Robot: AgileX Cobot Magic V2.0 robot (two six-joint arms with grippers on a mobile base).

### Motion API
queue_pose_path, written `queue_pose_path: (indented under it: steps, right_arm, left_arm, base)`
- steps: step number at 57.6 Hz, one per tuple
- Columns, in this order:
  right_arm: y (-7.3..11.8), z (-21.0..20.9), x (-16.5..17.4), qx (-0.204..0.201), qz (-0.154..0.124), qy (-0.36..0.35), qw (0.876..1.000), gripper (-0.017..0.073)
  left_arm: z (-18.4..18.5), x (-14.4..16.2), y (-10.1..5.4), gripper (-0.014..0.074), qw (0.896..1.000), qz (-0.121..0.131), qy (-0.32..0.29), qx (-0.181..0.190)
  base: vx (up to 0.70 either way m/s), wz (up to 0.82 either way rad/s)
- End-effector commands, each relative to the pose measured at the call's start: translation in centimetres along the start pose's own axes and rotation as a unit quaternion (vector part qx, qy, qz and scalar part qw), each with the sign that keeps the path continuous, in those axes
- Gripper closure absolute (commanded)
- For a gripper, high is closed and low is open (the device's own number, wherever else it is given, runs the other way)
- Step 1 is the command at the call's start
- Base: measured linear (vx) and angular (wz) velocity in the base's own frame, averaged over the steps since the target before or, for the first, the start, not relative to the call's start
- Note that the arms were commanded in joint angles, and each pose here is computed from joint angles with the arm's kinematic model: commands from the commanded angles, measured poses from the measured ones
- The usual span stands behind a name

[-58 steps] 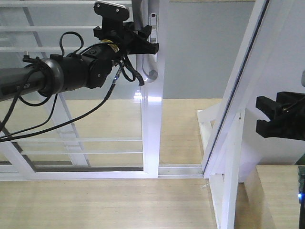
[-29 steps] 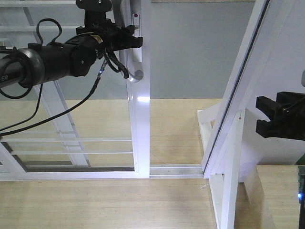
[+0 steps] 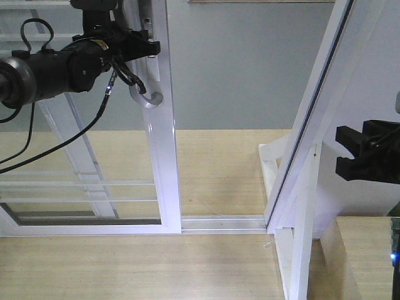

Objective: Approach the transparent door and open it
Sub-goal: 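Slide the door panel further with the left gripper, away from the right arm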

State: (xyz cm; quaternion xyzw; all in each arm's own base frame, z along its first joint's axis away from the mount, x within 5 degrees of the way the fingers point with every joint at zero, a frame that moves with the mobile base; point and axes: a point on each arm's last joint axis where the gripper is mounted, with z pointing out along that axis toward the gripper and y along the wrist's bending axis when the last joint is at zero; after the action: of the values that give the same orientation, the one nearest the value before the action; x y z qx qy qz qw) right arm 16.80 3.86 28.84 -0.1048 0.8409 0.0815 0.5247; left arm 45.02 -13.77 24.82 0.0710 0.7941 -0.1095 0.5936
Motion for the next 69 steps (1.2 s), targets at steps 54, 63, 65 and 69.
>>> queue_pose_path:
  steps: [54,63,65,69]
  right_arm:
    - [-0.3,-0.6,-1.6,0.015,-0.006,-0.051,0.999,0.0226]
    - [-0.3,-0.6,-1.6,0.015,-0.006,-0.051,0.999,0.0226]
    - [-0.3,-0.6,-1.6,0.015,-0.006,-0.051,0.999,0.0226]
    - [-0.3,-0.6,-1.6,0.015,-0.006,-0.051,0.999,0.0226]
  left_arm:
    - [-10.1,-0.9,8.4,0.0213,0.988,0.008,-0.1,-0.119]
    - [-10.5,-1.3,8.2,0.0213,0.988,0.006,-0.102,-0.117]
    - [-10.7,-1.5,8.2,0.0213,0.988,0.006,-0.103,-0.116]
    - [-11.1,-2.0,7.8,0.0213,0.987,0.007,-0.111,-0.112]
  base:
    - [0.0,0.0]
    - [0.0,0.0]
    - [0.0,0.0]
    - [0.0,0.0]
